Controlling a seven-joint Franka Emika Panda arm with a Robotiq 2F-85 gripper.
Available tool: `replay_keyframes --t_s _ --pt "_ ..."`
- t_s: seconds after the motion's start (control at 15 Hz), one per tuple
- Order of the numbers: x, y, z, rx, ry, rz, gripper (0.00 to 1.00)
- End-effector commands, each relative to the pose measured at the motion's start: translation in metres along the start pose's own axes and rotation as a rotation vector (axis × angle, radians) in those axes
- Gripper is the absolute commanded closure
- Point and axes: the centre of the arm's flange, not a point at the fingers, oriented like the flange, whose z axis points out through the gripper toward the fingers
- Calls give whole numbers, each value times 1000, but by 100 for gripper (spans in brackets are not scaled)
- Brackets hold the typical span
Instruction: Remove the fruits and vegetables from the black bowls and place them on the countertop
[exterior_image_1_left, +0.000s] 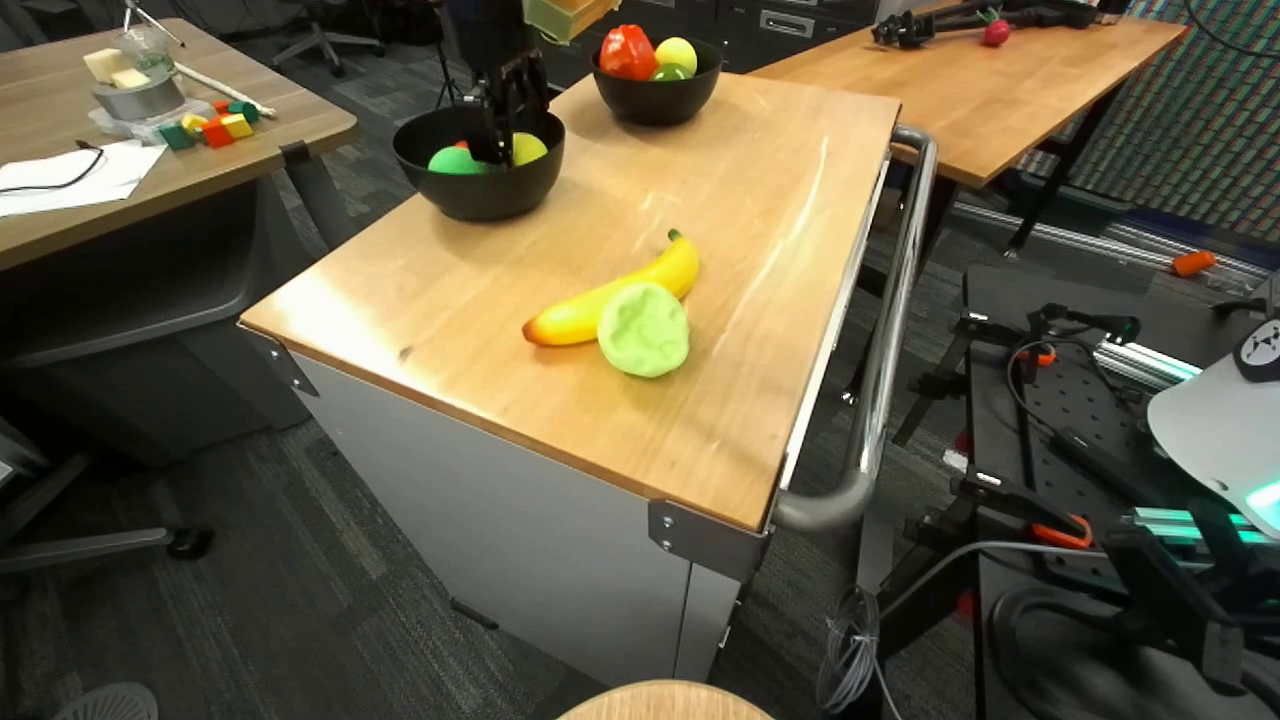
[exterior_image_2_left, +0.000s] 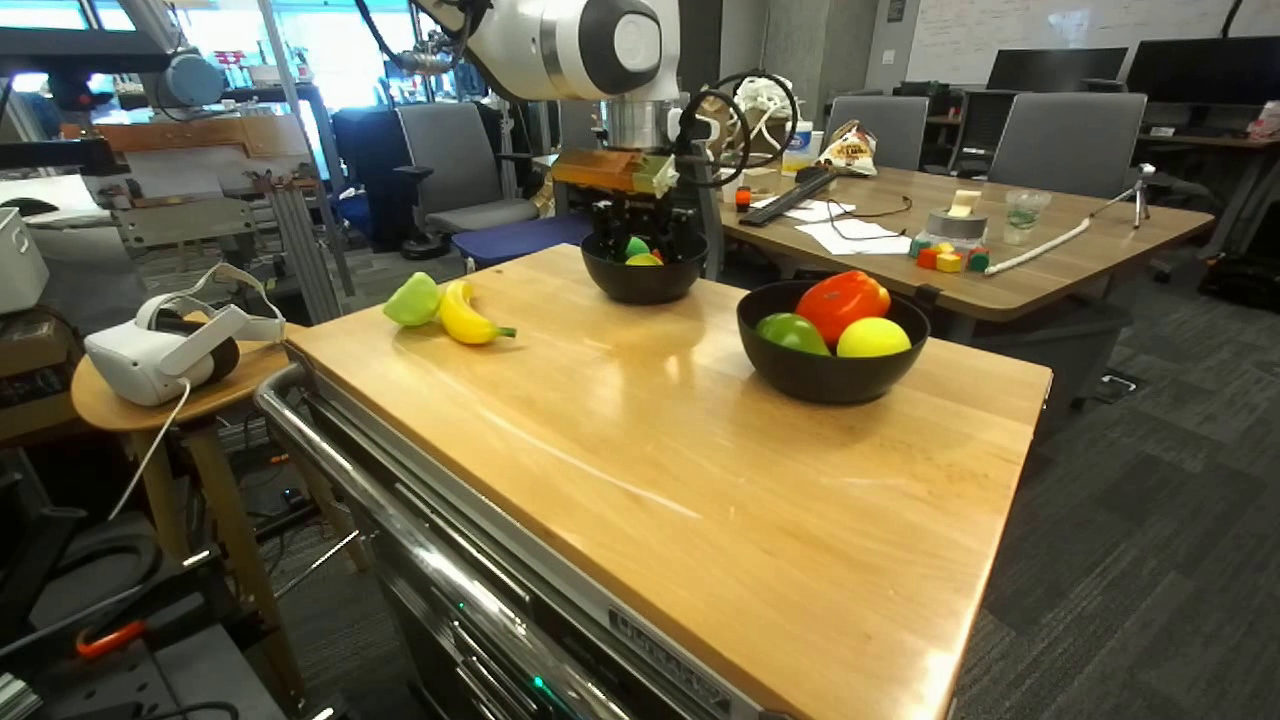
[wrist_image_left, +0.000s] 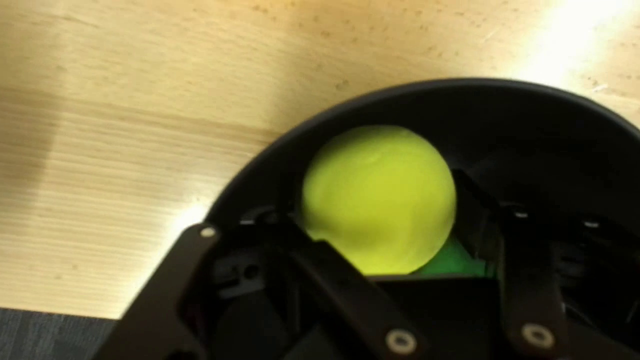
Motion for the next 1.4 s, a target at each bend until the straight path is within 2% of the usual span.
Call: replay_keyframes --t_s 0.0,0.07,0.27,0.47,0.73,0.87,1.07,1.33 --pt "0 -5 -3 -13 6 0 60" --pt "-1 -5 -7 -14 8 1 66" --pt "-2 -6 -21 -22 18 3 70" --pt "-3 -14 -65 -31 75 -30 72" --pt "-20 -46 -145 -161 152 -129 72" --pt "-31 -66 -168 -209 172 -150 72" --pt "-53 -101 -170 -232 178 -204 72" --pt "-85 -149 -128 -213 120 -305 72"
